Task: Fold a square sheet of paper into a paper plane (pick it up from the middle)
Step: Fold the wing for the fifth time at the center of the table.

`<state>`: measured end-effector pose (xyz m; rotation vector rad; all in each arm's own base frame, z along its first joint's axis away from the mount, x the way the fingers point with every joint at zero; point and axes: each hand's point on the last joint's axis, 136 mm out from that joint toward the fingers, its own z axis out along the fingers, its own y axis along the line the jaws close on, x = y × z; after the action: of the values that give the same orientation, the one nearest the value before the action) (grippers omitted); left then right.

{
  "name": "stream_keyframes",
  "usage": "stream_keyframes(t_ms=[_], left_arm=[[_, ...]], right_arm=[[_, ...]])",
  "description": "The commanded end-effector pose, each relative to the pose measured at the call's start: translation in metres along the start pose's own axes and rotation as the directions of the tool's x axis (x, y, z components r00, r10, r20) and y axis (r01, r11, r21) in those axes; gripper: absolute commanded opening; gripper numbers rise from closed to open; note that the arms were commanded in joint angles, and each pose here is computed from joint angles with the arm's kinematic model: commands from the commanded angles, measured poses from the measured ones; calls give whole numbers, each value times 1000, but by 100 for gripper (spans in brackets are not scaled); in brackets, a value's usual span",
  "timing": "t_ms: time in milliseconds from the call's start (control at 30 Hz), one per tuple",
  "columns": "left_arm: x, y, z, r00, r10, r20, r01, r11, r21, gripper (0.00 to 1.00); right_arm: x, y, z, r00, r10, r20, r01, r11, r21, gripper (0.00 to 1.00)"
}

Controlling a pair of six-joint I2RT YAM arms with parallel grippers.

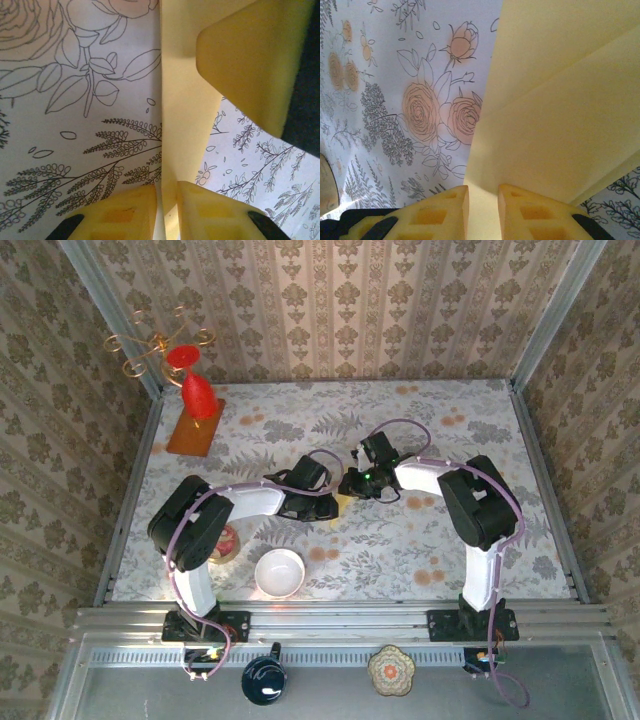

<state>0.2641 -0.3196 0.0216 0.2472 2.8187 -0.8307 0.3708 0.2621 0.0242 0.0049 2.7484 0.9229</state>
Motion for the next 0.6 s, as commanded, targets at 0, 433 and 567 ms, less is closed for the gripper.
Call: stream_keyframes(t_ms=[0, 433, 567], left_arm=[[19, 11, 3, 999, 1, -50, -4, 999, -52, 21], [-9, -21, -47, 991, 51, 124, -55, 998, 34, 17], [-8, -40, -36, 994, 61, 90, -71, 991, 113, 10]], right_arm=[[3, -12, 6, 999, 28, -24, -26, 999, 46, 25], [21, -18, 6, 995, 84, -55, -81, 996, 49, 24], [27, -17, 4, 993, 107, -51, -106, 994, 35, 22]])
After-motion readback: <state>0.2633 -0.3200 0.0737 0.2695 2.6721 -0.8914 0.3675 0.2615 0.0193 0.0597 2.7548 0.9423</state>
